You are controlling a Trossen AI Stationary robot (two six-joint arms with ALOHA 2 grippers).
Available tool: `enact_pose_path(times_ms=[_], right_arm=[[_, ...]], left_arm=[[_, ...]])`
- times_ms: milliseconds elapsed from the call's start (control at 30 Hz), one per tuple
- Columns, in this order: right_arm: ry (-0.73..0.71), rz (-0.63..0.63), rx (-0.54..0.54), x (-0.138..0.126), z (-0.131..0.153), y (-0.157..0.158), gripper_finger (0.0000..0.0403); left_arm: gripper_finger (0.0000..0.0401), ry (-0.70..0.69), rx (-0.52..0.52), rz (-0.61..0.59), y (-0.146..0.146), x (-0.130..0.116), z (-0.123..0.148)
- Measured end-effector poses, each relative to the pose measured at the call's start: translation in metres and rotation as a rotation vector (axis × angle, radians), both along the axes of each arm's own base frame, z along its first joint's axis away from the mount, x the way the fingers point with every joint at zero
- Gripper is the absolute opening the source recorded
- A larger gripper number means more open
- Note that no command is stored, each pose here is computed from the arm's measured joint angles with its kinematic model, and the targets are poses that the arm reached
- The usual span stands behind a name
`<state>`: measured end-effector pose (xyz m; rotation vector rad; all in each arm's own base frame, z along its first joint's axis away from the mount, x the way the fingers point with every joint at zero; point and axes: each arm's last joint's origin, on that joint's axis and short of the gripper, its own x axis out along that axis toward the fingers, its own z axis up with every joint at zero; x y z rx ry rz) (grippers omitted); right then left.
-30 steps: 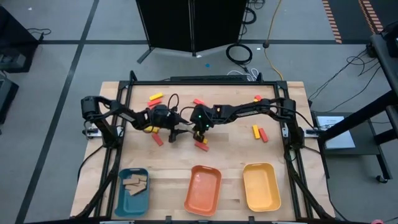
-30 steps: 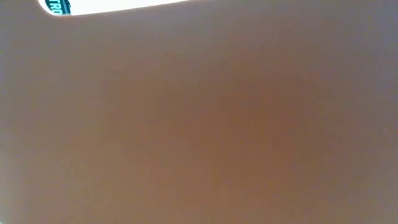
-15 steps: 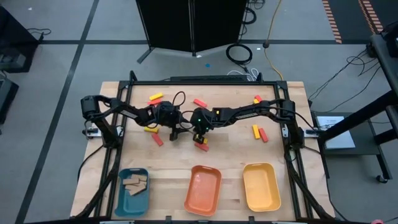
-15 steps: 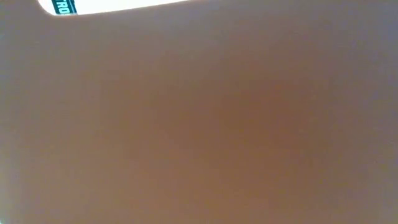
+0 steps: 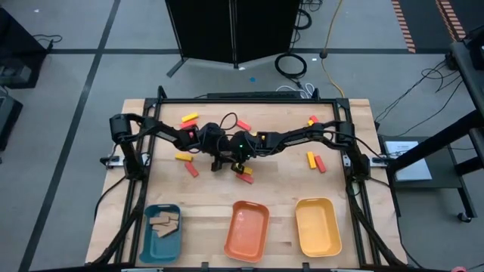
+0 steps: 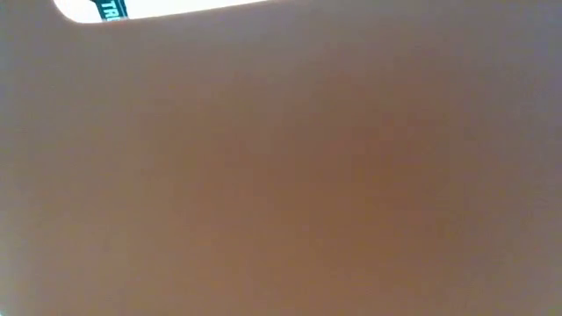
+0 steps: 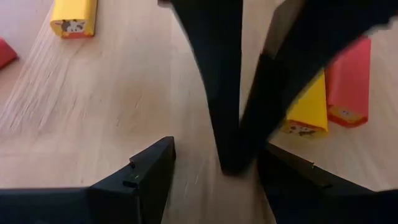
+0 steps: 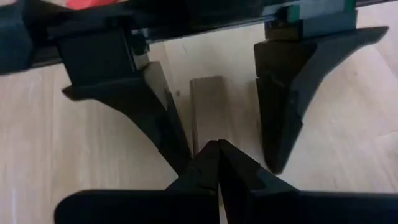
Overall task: Sort blocks
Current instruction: Adjust the top middle brown block, then put the brown block into the blue bin
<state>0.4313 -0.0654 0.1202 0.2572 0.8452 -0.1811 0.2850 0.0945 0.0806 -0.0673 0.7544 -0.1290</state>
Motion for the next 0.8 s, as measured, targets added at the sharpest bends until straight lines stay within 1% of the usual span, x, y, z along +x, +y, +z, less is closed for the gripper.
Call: enact_pose_path(times_ms=[67,133,267,400,433,567,667,800], right_arm=[[0.004,0.011,-0.011,0.000,0.000,-0.001,0.0000],[-0.001,0.024,-0.027,-0.001,0.004,-0.001,0.0000],[0.005,0.052,-0.059,-0.006,0.016,-0.003,0.0000],[-0.009,0.047,-0.107,-0.011,0.035,-0.007,0.0000],[-0.009,0.045,-0.113,-0.013,0.038,-0.009,0.0000],[0.008,0.039,-0.123,-0.019,0.049,-0.012,0.0000],[0.041,-0.004,-0.135,-0.026,0.060,-0.013,0.0000],[0.071,-0.038,-0.175,-0.033,0.069,-0.012,0.0000]], left_arm=[[0.0214,0.022,-0.006,-0.003,-0.002,-0.002,0.000],[0.0197,0.044,-0.007,0.001,-0.003,-0.003,0.000],[0.0145,0.063,-0.008,0.013,-0.003,-0.005,0.001],[0.0093,0.066,-0.004,0.019,-0.002,-0.005,0.001],[0.0086,0.067,-0.005,0.020,-0.002,-0.005,0.001],[0.0086,0.065,-0.006,0.021,-0.002,-0.005,0.001],[0.0086,0.070,-0.013,0.034,-0.003,-0.007,0.007],[0.0086,0.100,-0.047,0.030,-0.008,-0.018,0.028]])
